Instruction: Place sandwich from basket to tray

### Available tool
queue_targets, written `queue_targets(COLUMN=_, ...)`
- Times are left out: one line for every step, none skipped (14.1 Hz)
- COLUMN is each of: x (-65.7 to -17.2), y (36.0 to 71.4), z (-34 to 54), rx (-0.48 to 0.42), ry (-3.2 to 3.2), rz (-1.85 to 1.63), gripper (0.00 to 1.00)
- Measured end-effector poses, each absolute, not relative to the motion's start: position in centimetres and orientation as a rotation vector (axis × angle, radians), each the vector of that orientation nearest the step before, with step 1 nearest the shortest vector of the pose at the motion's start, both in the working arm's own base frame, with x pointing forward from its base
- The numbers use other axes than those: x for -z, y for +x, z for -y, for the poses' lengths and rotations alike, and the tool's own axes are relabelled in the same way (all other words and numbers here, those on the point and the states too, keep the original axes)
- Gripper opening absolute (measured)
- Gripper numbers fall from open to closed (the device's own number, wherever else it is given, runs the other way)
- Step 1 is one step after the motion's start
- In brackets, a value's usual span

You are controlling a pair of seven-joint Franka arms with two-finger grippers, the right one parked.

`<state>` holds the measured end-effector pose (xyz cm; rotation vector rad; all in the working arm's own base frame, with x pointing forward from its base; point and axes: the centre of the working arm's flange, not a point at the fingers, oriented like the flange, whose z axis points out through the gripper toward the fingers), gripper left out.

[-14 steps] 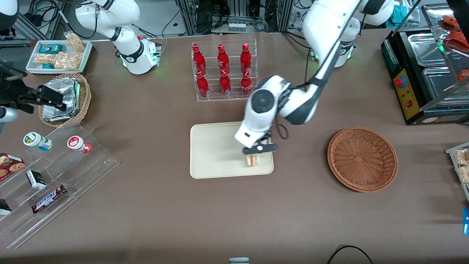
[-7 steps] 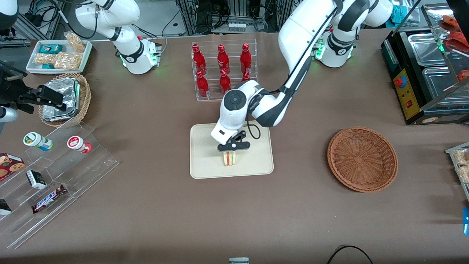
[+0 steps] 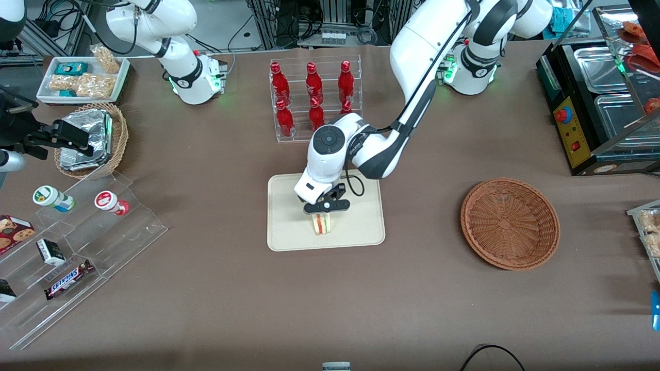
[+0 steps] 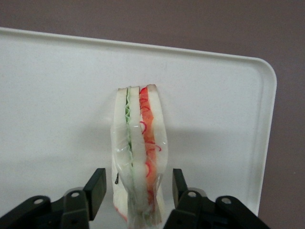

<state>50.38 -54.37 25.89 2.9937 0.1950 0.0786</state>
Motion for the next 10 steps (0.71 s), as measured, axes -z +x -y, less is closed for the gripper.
queue_targets(x=-27.0, y=50.4, z=54.2, rx=-0.07, ry=3.006, rz=-0.178, gripper=0.78)
queue_targets(x=-28.4, y=50.4, z=53.9, rx=-0.055, ry=3.023, rz=-0.164, gripper=0.89)
queue_targets(x=-30.1, y=50.4, z=53.4, rx=-0.039, ry=3.043, rz=-0.156, gripper=0.98)
queue_targets(x=-31.8, y=50.6, z=52.6, rx=-0.032, ry=3.065, rz=-0.143, gripper=1.0)
queue_targets(x=-33.5, y=51.0, z=51.3, rx=-0.033, ry=3.084, rz=-0.115, gripper=1.0)
queue_targets(x=-34.9, y=51.5, z=49.6, rx=-0.023, ry=3.109, rz=-0.083, gripper=1.0)
queue_targets(x=-35.9, y=52.1, z=47.4, rx=0.015, ry=3.141, rz=-0.076, gripper=1.0)
queue_targets(x=-36.8, y=52.9, z=44.8, rx=0.069, ry=3.172, rz=-0.095, gripper=1.0)
queue_targets(x=-37.5, y=53.9, z=42.0, rx=0.114, ry=3.19, rz=-0.117, gripper=1.0)
queue_targets(x=-38.1, y=54.9, z=39.4, rx=0.14, ry=3.196, rz=-0.118, gripper=1.0)
